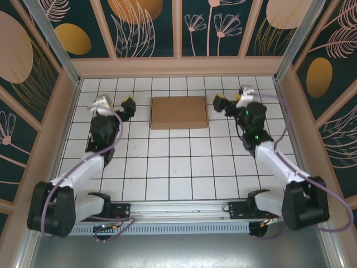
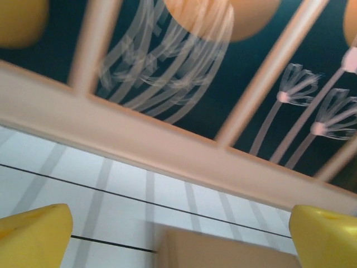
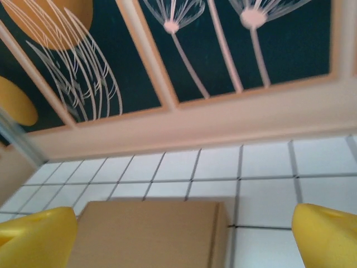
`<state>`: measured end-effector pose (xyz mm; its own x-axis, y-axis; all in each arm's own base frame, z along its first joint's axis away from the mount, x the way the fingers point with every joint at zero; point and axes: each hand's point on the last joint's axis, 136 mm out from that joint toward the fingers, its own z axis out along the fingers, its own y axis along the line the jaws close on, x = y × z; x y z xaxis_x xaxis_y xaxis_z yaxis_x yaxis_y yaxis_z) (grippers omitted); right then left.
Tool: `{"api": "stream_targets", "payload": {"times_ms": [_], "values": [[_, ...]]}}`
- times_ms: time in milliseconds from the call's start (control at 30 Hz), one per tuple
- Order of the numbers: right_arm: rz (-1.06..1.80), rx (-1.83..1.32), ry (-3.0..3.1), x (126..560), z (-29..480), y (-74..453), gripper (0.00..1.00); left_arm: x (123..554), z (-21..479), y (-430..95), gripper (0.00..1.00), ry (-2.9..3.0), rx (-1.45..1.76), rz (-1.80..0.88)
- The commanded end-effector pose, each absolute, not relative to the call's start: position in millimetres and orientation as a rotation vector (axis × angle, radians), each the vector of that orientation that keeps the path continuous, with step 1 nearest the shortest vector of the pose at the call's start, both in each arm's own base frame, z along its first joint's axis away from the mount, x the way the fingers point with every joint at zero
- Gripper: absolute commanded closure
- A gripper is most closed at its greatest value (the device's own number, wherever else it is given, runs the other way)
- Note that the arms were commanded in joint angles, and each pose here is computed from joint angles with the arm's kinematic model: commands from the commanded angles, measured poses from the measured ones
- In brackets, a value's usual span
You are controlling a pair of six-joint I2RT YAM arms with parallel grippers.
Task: Fold the paper box
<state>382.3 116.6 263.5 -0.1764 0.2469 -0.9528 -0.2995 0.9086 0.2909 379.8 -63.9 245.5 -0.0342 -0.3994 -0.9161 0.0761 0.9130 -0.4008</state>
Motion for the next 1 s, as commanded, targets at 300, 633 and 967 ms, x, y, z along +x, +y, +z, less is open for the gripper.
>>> {"api": "stream_targets", "payload": {"times_ms": [300,633,967], "values": [[-0.134,0.205,1.502,342,185,-19,0.01,369,201,26,0.01,1.501,-0.242,0.123],[0.007,0.186,1.496,337,150,-22,0.01,374,176,31,0.01,1.649,-0.27,0.081],[0.098,0.137,1.645,370,130,-16,0.01,348,156,22,0.01,1.541,-0.183,0.063]]}}
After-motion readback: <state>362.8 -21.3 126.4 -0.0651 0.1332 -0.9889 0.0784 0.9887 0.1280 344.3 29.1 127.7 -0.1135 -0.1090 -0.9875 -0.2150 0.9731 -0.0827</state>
